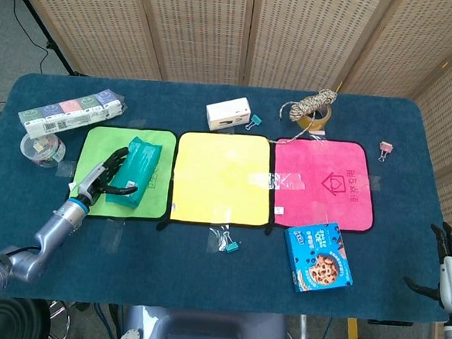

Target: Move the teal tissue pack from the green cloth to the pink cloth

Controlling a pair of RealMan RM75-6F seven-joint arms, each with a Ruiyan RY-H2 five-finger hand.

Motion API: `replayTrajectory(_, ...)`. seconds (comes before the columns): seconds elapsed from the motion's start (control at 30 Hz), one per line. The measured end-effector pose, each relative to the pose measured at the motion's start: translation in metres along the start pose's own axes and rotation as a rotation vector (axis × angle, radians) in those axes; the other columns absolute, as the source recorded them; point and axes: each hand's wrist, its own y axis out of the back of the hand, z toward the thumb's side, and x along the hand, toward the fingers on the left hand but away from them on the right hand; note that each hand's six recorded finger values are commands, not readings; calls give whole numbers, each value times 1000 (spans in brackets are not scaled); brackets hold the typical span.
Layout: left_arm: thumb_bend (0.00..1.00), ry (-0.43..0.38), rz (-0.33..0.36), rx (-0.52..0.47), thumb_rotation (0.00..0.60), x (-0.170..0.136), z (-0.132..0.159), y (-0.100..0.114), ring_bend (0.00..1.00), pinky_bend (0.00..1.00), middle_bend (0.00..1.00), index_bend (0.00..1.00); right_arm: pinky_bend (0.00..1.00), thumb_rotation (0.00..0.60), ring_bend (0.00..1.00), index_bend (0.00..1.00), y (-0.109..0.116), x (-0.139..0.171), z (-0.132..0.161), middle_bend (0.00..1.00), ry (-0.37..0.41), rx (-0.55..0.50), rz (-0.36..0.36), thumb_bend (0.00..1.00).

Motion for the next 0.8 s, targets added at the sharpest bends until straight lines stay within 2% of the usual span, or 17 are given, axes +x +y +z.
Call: replayTrajectory(0.8, 0, -28, -131, 0, 600, 38, 29, -94, 0, 0, 0, 0, 0, 600, 0, 0, 2, -2, -7, 0, -20, -19, 12, 0)
